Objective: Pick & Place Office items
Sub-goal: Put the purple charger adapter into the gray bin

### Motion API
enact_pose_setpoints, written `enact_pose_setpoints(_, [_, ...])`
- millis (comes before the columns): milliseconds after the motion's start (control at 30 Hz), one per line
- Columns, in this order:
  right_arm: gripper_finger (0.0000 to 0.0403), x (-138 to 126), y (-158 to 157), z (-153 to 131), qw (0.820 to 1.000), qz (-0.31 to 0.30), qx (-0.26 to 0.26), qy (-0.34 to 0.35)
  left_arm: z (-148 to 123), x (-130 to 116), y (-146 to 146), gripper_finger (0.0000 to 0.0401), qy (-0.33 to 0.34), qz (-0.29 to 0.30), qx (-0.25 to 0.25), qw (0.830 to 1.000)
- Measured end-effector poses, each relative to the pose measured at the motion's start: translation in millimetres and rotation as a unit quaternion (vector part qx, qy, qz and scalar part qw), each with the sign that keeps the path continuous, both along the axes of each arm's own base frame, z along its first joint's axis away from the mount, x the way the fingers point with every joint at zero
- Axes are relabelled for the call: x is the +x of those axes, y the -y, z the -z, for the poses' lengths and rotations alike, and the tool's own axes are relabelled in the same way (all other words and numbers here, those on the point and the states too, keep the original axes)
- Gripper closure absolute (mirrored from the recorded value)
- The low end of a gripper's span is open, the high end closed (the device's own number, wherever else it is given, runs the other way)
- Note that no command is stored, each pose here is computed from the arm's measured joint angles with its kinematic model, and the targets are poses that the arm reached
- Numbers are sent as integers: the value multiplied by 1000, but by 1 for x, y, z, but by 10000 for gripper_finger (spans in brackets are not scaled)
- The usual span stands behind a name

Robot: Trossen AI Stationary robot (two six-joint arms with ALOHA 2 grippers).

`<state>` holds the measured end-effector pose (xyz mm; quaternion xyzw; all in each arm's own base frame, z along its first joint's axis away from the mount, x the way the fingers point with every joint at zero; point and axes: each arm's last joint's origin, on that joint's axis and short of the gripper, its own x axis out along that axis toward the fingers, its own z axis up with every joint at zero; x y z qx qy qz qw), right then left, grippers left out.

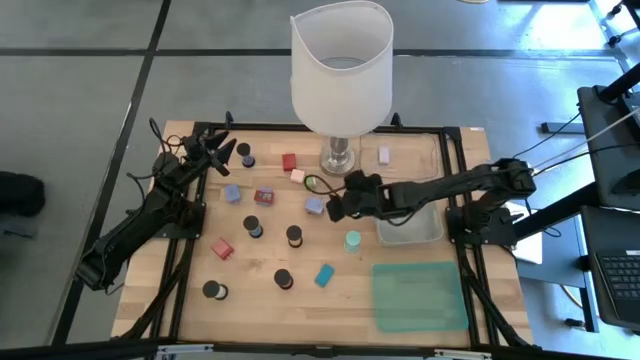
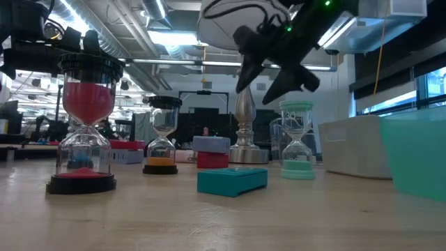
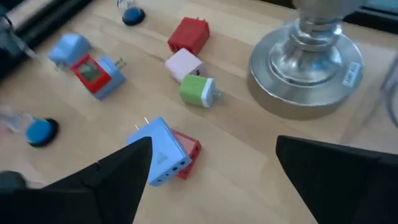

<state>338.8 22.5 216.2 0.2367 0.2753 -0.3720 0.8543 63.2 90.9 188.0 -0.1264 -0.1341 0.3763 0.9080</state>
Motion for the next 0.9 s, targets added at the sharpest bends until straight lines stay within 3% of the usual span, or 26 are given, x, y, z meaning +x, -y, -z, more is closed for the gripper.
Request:
enact_pose_setpoints(100, [60, 11, 2, 4, 999, -27, 6, 23, 0, 0, 0, 175, 0, 0, 0, 1000])
enact_pose_setpoints(200, [60, 19, 2, 4, 995, -67, 54, 51, 0, 0, 0, 175, 0, 0, 0, 1000])
enact_pose_setpoints(333, [60, 19, 1, 6, 987, -122, 99, 38, 0, 0, 0, 175, 0, 0, 0, 1000])
enact_pose_setpoints(400, [60, 18, 1, 6, 988, -130, 85, 25, 0, 0, 0, 175, 0, 0, 0, 1000])
enact_pose_setpoints(633, [60, 22, -5, 6, 985, -171, -39, 1, 0, 0, 0, 175, 0, 0, 0, 1000])
enact_pose_setpoints(900, [60, 36, 11, 25, 987, -159, -39, -10, 0, 0, 0, 175, 0, 0, 0, 1000])
